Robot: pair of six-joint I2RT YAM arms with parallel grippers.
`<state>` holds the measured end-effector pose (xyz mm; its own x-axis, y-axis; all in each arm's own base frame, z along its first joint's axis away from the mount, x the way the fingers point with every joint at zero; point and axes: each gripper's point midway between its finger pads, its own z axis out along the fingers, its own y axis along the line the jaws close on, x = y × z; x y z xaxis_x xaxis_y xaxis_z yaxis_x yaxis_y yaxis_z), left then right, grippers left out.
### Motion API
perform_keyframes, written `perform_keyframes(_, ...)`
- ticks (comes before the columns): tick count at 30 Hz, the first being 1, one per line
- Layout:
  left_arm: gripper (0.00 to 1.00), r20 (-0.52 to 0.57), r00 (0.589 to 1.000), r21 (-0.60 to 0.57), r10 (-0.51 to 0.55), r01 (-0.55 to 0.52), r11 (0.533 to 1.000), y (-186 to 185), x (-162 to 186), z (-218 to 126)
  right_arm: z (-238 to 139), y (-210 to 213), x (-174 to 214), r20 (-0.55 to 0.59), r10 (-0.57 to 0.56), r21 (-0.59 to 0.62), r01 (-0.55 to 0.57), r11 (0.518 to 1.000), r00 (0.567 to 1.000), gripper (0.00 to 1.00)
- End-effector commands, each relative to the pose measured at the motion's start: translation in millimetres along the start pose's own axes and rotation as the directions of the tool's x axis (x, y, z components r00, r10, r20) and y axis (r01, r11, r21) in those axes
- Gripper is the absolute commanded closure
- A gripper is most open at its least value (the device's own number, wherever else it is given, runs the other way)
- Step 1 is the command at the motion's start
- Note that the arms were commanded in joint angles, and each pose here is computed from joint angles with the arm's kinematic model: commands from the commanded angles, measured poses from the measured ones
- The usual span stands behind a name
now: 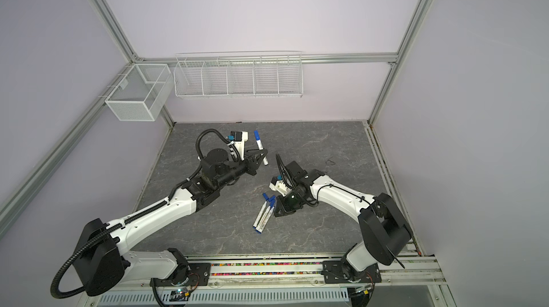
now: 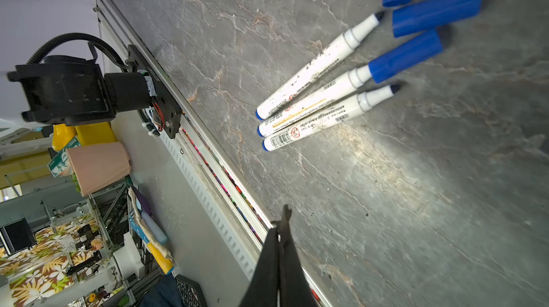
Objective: Insert the pens into the pen caps
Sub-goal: 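Open the right gripper and draw it back from the capped marker, then grasp the capped marker with the right gripper while the left gripper opens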
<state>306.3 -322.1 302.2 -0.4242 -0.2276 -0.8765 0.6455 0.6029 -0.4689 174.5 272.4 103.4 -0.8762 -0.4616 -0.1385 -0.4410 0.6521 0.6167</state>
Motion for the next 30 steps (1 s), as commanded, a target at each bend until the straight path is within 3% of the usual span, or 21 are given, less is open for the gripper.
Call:
perform_keyframes(1,1.0,-0.061,0.997,0.009,-0.037,0.037,0.999,7,29,1,-27,8,-14,0.113,-0.031,-0.02,0.034,0.999,0.993,0.93)
perform_keyframes(6,1.0,-0.171,0.981,0.017,-0.089,0.093,0.995,17,76,-8,-69,26,-38,0.316,-0.109,-0.018,0.121,0.993,0.942,0.88)
perform_keyframes(11,1.0,-0.262,0.96,0.032,-0.098,0.111,0.993,19,114,-18,-96,42,-58,0.439,-0.152,0.003,0.167,0.986,0.886,0.61)
perform_keyframes(13,1.0,-0.298,0.951,0.046,-0.088,0.107,0.993,16,125,-21,-102,47,-68,0.476,-0.151,0.001,0.171,0.985,0.867,0.56)
perform_keyframes(19,1.0,-0.356,0.932,0.071,-0.069,0.1,0.992,8,145,-26,-101,54,-93,0.505,-0.149,-0.007,0.177,0.984,0.85,0.53)
perform_keyframes(30,1.0,-0.359,0.932,0.092,-0.049,0.088,0.992,1,145,-27,-88,54,-114,0.508,-0.131,-0.024,0.165,0.986,0.851,0.55)
